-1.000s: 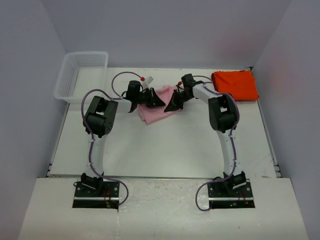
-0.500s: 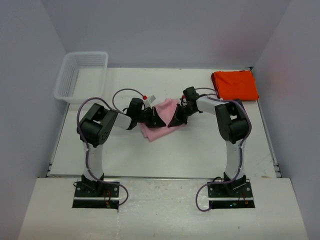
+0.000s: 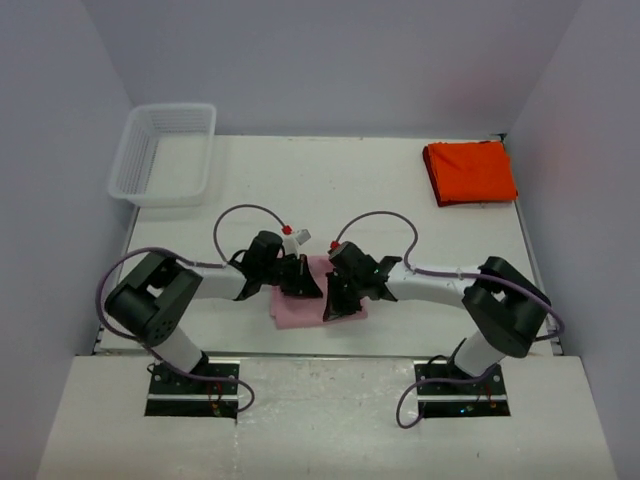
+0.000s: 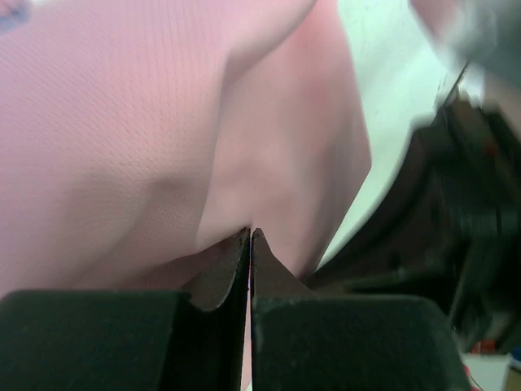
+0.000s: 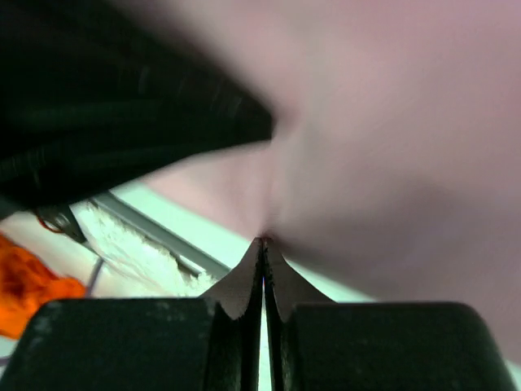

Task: Fold and stack the t-shirts
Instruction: Fold the long partially folded tshirt into a neat square

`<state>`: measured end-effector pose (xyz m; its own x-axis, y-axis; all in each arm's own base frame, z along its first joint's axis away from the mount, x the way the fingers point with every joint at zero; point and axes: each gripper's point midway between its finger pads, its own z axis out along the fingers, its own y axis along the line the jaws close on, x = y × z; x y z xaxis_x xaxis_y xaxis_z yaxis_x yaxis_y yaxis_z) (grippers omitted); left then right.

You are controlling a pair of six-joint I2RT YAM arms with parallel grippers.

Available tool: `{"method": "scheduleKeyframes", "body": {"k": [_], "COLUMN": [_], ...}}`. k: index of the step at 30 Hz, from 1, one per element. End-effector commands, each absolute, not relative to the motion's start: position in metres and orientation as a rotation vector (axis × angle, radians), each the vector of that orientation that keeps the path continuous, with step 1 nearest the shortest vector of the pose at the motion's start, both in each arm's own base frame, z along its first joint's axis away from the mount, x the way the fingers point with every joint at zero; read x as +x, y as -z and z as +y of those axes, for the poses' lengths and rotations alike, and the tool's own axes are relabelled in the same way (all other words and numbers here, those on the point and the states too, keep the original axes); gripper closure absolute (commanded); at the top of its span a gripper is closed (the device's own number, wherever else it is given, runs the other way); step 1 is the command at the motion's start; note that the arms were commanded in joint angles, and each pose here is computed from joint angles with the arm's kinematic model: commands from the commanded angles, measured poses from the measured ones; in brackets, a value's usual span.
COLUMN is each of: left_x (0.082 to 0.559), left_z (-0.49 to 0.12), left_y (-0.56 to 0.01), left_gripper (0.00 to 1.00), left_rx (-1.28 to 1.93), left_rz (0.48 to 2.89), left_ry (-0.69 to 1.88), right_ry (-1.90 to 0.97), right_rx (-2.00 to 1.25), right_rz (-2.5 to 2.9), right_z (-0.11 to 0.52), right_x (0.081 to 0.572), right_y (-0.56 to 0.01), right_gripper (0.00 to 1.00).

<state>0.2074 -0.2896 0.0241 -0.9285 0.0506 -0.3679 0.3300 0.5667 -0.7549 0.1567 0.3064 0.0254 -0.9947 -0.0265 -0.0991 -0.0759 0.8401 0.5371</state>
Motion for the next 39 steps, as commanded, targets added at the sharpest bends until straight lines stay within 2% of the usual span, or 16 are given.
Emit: {"method": "scheduleKeyframes", "body": {"k": [1,5,9,15,20,39], "left_x": [0.22,0.222,0.228,0.24,0.24,0.238], "left_z": [-0.278,-0.278,-0.275,-0.257,-0.246,-0.237], "left_y": [-0.045,-0.094,-0.121,-0.111,-0.099,-0.084], "left_gripper": [1.0,1.0,1.0,1.0,1.0,1.0], "left_rx": [0.374,0.415,0.403,0.295,0.257,0.262], "left_rz": [2.423,2.319,2.276,2.368,2.407,2.463], "left_ry": [1.156,1.161,1.122,0.945,0.87,0.795], "right_ry": [-0.617,-0.507,-0.449,-0.335,-0.381,-0.352], "right_rx": [-0.19,-0.207,-0.209,-0.238,-0.288,-0.2], "right_rz": [2.745,2.656,2.6,2.601,2.575,2.653], "right_z": [0.302,0.288,0.273,0.258,0.267,0.278], "right_x": [0.164,0.166,0.178,0.22,0.246,0.305], "right_y": [-0.051,-0.099,-0.118,-0.099,-0.091,-0.059], "right_gripper": [1.0,1.0,1.0,1.0,1.0,1.0]}}
